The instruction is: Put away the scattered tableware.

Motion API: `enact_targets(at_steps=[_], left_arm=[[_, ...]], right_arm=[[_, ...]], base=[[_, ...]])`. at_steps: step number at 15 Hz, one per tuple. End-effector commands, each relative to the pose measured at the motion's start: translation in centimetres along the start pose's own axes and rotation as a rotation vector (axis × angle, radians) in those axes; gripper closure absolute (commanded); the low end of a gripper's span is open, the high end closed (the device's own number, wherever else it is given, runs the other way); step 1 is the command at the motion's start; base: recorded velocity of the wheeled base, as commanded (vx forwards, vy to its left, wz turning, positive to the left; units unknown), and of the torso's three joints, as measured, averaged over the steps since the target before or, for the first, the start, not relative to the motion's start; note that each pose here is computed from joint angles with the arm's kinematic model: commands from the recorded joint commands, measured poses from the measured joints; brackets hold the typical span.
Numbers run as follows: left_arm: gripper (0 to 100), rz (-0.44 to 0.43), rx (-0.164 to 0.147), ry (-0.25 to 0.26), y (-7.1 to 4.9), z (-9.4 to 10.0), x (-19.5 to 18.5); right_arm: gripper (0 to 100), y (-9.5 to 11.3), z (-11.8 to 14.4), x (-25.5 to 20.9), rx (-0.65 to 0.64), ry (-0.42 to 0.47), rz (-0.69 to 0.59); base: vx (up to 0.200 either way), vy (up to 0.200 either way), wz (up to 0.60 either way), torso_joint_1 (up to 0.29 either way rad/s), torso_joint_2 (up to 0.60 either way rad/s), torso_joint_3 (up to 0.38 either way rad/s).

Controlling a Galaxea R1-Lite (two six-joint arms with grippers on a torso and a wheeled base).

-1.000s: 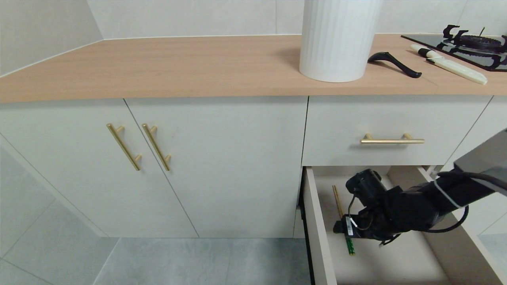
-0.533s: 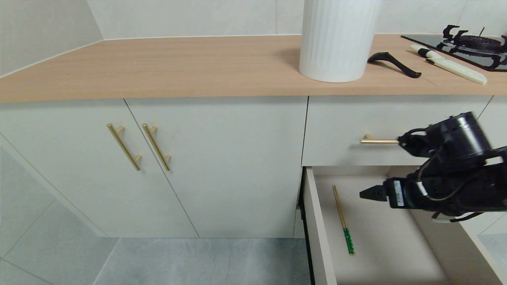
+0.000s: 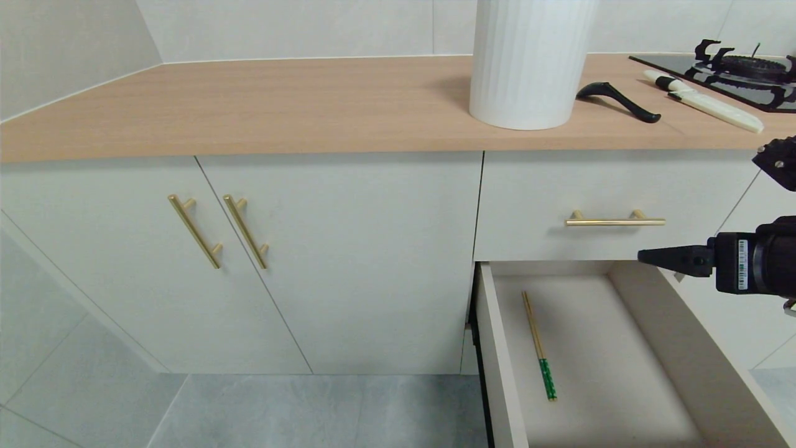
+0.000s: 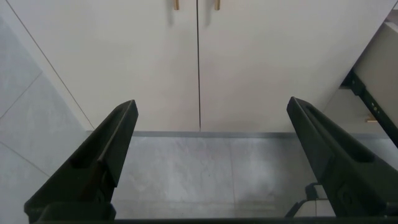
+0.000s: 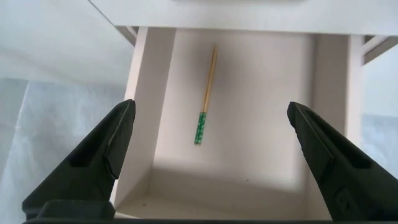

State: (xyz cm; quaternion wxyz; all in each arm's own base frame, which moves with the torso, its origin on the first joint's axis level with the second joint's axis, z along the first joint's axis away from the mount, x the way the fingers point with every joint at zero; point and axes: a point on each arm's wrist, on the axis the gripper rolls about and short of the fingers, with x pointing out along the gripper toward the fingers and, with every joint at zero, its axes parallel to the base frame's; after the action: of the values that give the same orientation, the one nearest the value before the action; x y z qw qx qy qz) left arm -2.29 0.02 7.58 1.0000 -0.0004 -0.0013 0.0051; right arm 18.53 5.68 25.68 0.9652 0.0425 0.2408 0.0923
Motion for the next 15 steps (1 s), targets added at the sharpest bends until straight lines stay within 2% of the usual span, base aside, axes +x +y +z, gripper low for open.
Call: enact_targets(at_steps=[1, 5, 10, 15], left_arm=[[0, 0.001, 0.001, -0.001, 0.0, 0.0, 0.01], [0, 0.001, -0.001, -0.001, 0.0, 0.0, 0.01], [0, 0.001, -0.001, -0.001, 0.0, 0.0, 0.01], [0, 0.001, 0.001, -0.001, 0.0, 0.0, 0.01]], right_arm=[[0, -0.04, 0.08, -0.6, -0.005, -0.019, 0.002], [0, -0.07, 0.05, -0.99, -0.012, -0.029, 0.006], [0, -0.12, -0.21, -1.02, -0.023, -0.023, 0.004], [0, -0.15, -0.4, -0.94, -0.029, -0.015, 0.003]], base=[[0.0, 0.0, 0.0, 0.071, -0.15, -0.041], [0.0, 0.0, 0.0, 0.152, -0.19, -0.222], [0.0, 0.0, 0.0, 0.111, -0.58, -0.257], [0.0, 0.0, 0.0, 0.297, -0.48, -0.262]])
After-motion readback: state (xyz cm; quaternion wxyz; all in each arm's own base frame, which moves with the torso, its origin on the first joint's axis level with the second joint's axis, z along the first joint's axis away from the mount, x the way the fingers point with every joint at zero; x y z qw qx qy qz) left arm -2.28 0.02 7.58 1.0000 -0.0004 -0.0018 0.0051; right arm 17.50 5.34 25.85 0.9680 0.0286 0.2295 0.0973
